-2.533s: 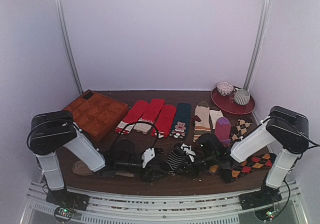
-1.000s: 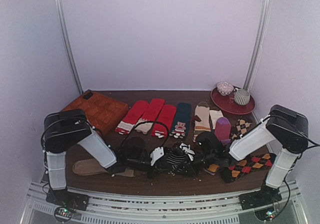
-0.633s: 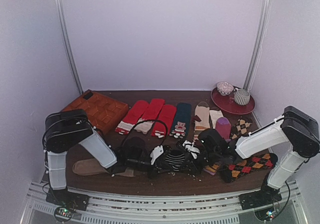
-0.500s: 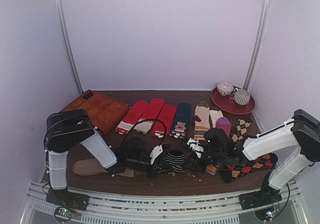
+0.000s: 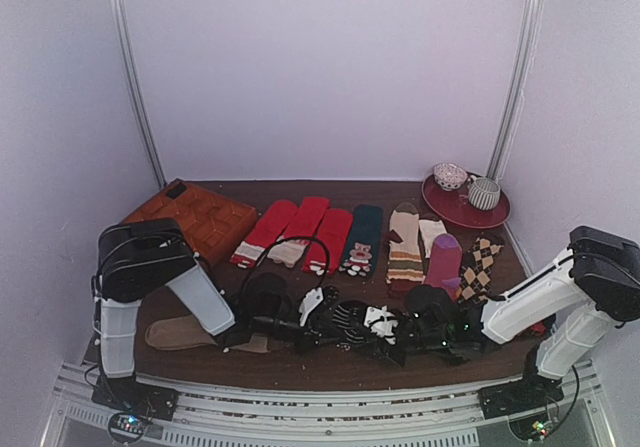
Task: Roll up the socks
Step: Roll the sock at the center of the board.
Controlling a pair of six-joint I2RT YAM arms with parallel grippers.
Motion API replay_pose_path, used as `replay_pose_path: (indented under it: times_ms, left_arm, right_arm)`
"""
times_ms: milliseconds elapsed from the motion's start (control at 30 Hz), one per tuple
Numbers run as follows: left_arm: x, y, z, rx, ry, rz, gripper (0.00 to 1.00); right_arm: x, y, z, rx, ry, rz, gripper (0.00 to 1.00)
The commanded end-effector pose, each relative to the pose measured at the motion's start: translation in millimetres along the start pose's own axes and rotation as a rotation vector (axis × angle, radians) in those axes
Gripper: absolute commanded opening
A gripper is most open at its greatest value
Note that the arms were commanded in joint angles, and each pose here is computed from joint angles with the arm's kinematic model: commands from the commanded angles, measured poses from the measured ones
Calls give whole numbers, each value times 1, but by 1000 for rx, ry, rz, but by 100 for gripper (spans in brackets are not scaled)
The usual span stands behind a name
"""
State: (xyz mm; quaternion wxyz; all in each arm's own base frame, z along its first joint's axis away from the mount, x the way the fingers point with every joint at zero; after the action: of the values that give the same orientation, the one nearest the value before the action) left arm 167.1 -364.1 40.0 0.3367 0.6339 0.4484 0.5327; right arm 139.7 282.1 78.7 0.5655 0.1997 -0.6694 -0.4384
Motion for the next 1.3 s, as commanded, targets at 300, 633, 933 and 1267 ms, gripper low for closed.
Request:
replay_pose_path:
  times_ms: [300, 633, 933, 1267]
  left_arm:
    - [25, -132, -28, 327, -42, 547, 0]
    - [23, -131, -27, 321, -46, 542, 0]
    - [30, -63, -15, 86, 83, 344, 22]
    - [49, 17, -12, -223, 223, 87, 98]
  right_arm:
    - [-3, 13, -11, 49, -111, -56, 36]
    - [-26, -2, -7, -44, -18, 77, 11]
    - [-14, -23, -18, -295, 37, 143, 2]
    - [-20, -46, -28, -526, 142, 307, 2]
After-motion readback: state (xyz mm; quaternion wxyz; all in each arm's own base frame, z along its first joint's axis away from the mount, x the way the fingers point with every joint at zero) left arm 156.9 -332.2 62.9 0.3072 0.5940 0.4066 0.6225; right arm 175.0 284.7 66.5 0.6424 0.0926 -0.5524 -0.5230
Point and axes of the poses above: each gripper's point midway between its finger pads, its own x axis back along the fingers, its own z axis along the line the jaws close on, y = z × x, the point moved 7 cm from there along x, back along the fingers, and after that the axes turned 8 degrees about -x, right-handed, at the moved point
